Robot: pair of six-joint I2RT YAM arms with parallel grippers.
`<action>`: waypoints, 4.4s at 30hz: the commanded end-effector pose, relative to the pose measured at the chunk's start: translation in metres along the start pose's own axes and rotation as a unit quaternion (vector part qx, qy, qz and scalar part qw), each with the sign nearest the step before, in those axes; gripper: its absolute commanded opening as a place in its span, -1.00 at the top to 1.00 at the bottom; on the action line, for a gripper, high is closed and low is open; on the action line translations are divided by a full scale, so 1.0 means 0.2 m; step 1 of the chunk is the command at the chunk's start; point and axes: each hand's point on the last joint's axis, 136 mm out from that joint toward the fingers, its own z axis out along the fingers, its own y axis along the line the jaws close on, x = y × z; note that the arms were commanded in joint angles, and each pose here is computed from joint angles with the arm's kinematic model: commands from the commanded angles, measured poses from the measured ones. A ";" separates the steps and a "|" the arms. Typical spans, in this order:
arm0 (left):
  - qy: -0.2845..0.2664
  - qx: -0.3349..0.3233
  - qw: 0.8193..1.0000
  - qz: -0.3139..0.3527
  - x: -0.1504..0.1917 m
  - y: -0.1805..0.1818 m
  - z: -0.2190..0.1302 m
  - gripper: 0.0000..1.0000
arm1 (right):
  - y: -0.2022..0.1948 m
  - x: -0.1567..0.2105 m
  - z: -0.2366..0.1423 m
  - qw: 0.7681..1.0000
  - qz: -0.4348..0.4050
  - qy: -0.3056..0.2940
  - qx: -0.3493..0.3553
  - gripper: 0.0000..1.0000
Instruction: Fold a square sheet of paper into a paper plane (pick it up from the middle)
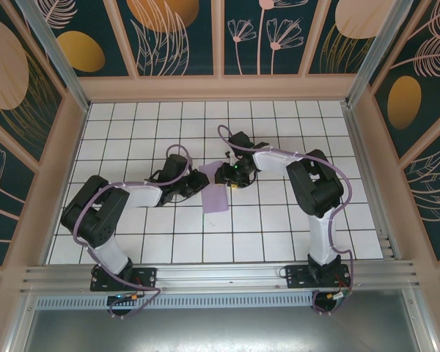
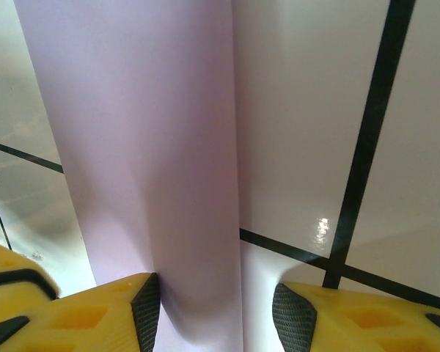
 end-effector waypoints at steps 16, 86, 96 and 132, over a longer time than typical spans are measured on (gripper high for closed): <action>0.033 -0.028 0.999 -0.004 0.07 0.09 0.08 0.87 | -0.92 0.42 0.54 0.960 0.014 0.101 0.262 -0.06; 0.084 -0.178 0.979 -0.058 0.28 0.56 0.07 1.00 | 0.08 0.06 0.02 0.998 -0.048 -0.031 -0.042 1.00; 0.086 -0.201 0.973 -0.072 0.32 0.64 0.05 1.00 | -0.21 0.01 -0.11 0.997 -0.031 -0.062 -0.026 1.00; 0.093 -0.206 0.972 -0.070 0.35 0.68 0.03 1.00 | 0.18 -0.26 -0.17 0.979 -0.075 -0.142 -0.129 1.00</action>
